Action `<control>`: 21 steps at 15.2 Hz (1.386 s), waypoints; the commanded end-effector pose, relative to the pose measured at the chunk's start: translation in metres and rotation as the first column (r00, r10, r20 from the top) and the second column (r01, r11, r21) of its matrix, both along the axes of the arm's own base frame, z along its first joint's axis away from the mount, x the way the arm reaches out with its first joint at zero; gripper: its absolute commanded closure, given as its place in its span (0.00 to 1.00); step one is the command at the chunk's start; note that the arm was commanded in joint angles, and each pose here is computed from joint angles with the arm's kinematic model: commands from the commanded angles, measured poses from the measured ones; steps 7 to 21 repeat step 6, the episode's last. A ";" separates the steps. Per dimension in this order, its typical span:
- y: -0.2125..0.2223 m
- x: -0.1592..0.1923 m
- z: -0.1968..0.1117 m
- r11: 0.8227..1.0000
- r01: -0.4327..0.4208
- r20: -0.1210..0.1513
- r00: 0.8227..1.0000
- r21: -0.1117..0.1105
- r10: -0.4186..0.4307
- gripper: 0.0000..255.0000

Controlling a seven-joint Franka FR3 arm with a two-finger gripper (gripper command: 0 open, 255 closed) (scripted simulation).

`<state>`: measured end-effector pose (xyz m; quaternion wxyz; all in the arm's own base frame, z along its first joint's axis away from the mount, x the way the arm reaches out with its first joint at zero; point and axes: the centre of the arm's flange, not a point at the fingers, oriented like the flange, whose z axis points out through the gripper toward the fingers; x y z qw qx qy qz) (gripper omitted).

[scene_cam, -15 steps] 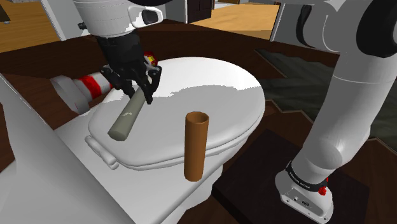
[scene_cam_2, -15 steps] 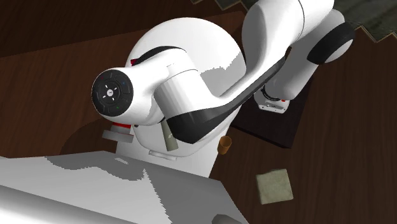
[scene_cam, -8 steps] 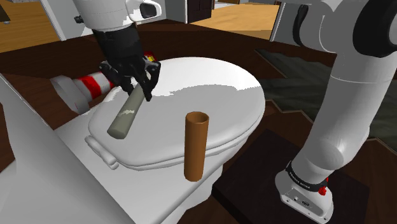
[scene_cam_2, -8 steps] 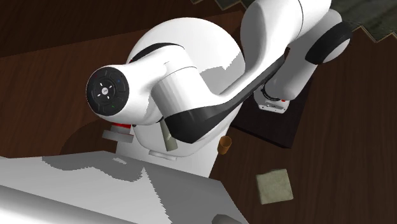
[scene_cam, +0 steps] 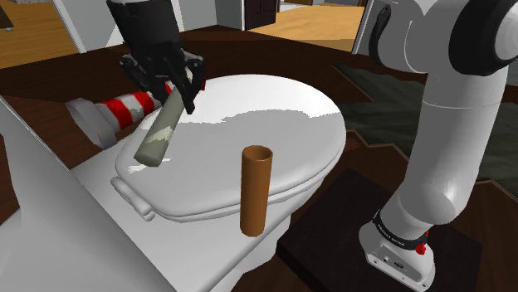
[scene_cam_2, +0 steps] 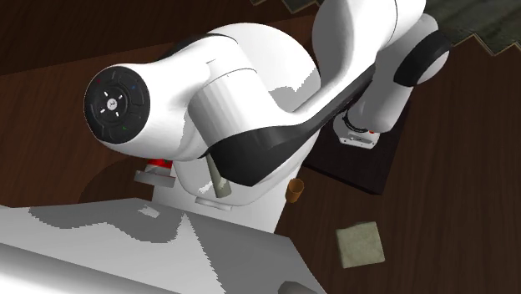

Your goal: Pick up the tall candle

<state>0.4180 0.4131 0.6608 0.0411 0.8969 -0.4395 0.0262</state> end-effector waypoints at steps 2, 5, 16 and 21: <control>0.000 -0.001 0.017 1.000 0.000 0.000 1.000 -0.001 0.000 1.00; 0.000 -0.001 0.028 1.000 0.000 0.000 1.000 -0.001 0.000 1.00; 0.000 -0.001 0.028 1.000 0.000 0.000 1.000 -0.001 0.000 1.00; 0.000 -0.001 0.028 1.000 0.000 0.000 1.000 -0.001 0.000 1.00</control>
